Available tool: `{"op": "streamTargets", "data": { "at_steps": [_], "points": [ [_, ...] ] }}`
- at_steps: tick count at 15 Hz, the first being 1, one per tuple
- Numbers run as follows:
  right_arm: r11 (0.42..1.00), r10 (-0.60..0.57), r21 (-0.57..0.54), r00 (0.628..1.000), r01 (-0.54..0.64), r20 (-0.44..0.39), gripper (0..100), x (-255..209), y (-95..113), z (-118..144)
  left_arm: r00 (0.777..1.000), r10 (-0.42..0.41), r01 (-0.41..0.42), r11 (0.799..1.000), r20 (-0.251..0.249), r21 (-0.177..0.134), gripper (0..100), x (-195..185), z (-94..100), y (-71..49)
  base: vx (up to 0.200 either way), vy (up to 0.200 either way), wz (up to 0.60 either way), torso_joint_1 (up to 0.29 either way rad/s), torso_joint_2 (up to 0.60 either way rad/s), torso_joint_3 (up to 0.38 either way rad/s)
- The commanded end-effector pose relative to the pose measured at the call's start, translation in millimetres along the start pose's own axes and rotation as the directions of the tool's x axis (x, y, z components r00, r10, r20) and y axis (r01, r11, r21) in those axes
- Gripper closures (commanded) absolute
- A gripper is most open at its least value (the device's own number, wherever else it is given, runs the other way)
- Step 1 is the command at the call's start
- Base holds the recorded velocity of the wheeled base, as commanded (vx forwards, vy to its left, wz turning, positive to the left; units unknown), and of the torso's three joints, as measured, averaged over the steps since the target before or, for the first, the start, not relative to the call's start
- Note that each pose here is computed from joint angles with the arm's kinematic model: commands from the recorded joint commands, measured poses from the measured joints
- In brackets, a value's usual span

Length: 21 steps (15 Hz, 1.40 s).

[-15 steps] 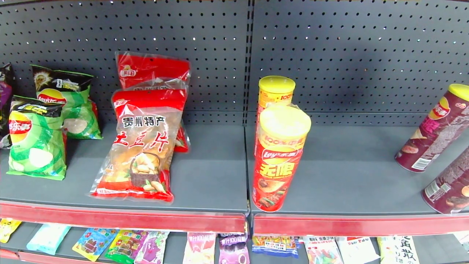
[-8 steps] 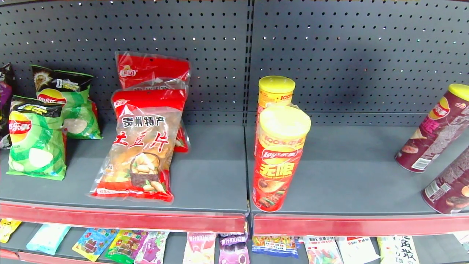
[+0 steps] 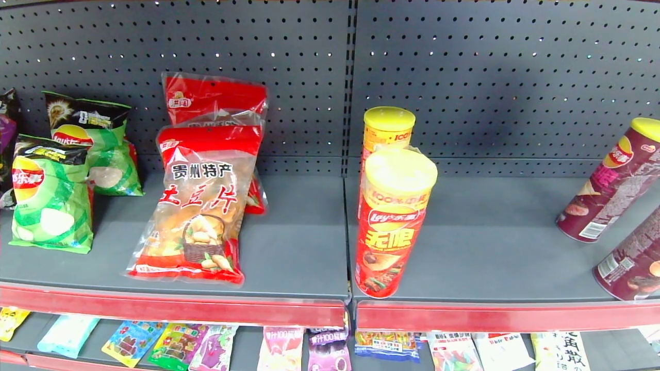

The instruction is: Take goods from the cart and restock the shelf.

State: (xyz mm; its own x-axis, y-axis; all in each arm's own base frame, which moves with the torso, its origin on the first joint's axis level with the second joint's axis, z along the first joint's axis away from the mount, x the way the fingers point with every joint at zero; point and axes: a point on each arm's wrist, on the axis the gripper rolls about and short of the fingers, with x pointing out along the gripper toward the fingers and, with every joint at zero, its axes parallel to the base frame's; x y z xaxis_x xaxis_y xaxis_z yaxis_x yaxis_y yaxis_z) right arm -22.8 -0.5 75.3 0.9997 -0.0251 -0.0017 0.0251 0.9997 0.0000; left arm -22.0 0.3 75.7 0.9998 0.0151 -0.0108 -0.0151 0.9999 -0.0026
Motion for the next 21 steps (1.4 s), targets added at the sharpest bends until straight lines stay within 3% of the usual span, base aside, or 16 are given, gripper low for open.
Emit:
{"op": "streamTargets", "data": {
  "at_steps": [1,8,17,21],
  "points": [
    [1.0,0.001,-0.002,1.0,-0.001,-0.001,0,0.1,0.0,0.1,1.0,0.005,-0.005,1.0,0.011,-0.001,0,-0.8,-0.2,0.1,0.0,0.0,0.0,0.0,0.0,0.0],
    [1.0,0.001,0.0,1.0,-0.001,-0.001,0,0.1,0.0,0.1,1.0,0.003,-0.003,1.0,0.011,-0.001,0,-0.8,-0.2,0.0,-0.171,0.0,0.0,0.004,0.0,-0.001],
    [1.0,0.001,0.001,1.0,-0.001,-0.001,0,0.1,0.0,0.1,1.0,0.003,-0.003,1.0,0.011,-0.001,0,-0.8,-0.2,0.0,0.0,0.0,0.0,0.0,0.0,0.0],
    [1.0,0.001,0.0,1.0,-0.001,-0.001,0,0.1,0.0,0.1,1.0,0.003,-0.003,1.0,0.011,-0.001,0,-0.8,-0.2,0.0,0.0,0.0,-0.45,-0.001,0.0,0.005]
  ]
}}
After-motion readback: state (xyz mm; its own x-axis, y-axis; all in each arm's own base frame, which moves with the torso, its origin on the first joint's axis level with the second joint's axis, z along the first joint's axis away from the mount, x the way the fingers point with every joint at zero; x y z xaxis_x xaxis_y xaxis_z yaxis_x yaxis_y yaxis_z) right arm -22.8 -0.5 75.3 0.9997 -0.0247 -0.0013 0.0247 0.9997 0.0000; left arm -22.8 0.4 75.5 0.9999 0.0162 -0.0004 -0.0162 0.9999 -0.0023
